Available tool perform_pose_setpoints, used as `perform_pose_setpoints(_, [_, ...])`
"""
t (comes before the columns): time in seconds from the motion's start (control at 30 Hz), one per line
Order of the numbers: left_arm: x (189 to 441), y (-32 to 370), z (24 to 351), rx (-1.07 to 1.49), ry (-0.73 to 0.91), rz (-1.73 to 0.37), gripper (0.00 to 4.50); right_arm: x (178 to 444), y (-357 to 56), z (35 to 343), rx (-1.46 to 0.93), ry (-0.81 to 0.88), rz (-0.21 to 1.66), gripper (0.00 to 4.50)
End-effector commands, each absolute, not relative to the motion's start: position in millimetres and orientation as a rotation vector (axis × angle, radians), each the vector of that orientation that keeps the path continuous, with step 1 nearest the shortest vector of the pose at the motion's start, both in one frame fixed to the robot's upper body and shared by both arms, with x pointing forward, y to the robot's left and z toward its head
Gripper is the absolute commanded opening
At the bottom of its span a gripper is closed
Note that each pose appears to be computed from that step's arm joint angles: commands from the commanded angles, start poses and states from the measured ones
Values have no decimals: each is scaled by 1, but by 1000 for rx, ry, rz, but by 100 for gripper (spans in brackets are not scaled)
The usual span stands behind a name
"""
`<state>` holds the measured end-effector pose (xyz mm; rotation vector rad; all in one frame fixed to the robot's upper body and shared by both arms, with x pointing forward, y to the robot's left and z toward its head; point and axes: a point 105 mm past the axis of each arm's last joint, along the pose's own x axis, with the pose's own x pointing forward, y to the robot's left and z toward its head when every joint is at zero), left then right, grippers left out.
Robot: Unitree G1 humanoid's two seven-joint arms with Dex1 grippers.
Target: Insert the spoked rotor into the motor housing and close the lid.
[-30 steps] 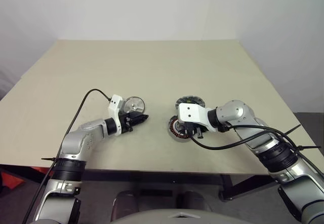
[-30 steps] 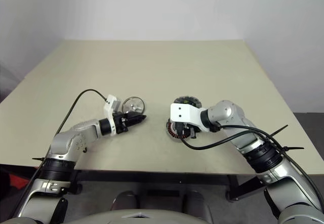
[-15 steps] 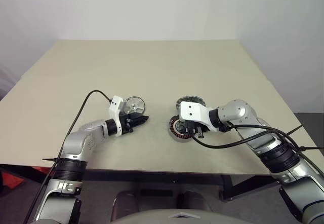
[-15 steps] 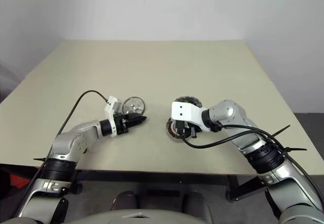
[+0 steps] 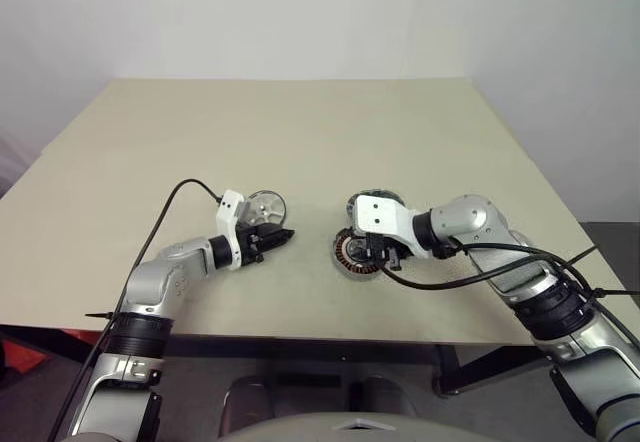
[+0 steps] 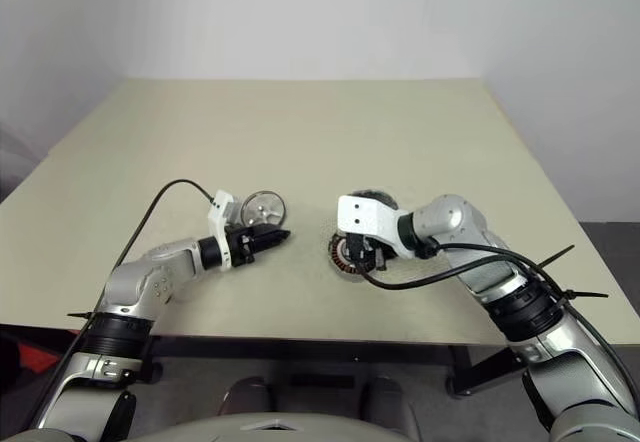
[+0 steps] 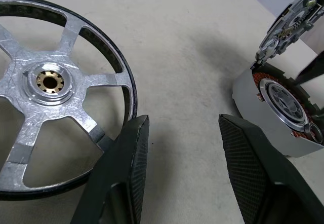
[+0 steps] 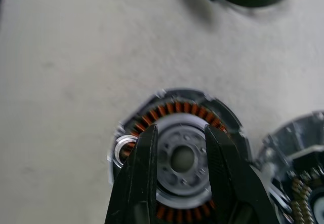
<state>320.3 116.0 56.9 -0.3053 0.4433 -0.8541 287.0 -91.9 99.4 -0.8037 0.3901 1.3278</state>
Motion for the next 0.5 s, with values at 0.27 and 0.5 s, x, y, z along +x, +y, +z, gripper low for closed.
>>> perform_pose_setpoints(0.27, [322,118,64,-296,411,-860,232,280,-94,103,-816,398,1320,159])
perform_pose_setpoints(0.5, [323,118,64,-295,412,-858,232,280,-100,97,-823,424,1307,159])
